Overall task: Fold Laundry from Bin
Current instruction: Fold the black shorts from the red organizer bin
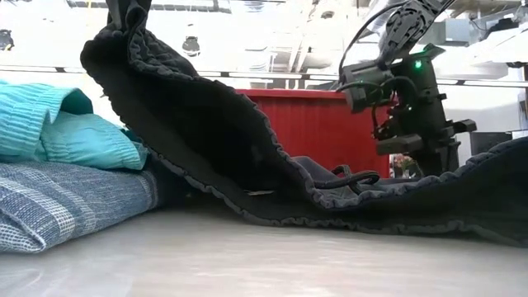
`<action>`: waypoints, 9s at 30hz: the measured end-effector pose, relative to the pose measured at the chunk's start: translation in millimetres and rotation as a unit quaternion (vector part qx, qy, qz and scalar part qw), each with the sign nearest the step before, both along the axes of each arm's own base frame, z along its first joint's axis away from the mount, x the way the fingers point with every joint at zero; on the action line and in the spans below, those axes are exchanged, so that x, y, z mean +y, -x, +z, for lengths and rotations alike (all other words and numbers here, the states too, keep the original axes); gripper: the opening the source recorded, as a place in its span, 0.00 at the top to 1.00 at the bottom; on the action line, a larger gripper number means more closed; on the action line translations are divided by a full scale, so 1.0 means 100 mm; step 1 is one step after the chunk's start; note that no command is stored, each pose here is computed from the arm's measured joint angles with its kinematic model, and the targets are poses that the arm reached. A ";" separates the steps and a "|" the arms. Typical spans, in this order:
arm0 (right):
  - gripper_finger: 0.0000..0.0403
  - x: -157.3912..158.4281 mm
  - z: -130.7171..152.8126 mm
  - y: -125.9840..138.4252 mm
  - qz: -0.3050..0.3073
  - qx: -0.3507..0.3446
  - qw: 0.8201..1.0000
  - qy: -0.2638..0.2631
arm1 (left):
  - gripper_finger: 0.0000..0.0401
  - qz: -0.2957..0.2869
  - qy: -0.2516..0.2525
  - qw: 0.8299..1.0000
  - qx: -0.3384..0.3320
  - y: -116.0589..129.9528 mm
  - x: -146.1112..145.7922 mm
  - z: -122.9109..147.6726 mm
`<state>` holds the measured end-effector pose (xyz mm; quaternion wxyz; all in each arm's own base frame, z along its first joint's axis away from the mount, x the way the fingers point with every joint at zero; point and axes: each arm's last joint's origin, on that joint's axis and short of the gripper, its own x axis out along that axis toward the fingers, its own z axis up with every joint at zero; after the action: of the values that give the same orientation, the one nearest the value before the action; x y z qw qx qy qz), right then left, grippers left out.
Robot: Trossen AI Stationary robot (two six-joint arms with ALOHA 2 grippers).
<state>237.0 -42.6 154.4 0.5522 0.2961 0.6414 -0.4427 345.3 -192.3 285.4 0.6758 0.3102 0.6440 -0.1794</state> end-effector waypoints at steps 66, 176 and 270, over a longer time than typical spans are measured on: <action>0.64 2.20 0.96 0.60 0.398 -0.387 0.822 -0.130 | 1.00 0.001 0.013 1.000 -0.026 -0.07 0.00 0.00; 0.96 3.39 0.77 0.32 0.321 -0.174 0.931 0.028 | 1.00 -0.009 0.015 0.999 -0.036 -0.12 0.04 0.01; 0.91 -0.61 -0.02 -0.34 -0.002 -0.171 0.973 0.157 | 1.00 0.046 0.041 0.996 -0.057 -0.17 0.06 0.01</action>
<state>270.5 -103.8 152.3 0.6923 0.2779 0.4596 -0.4818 362.4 -186.7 286.3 0.7314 0.2622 0.6098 -0.1565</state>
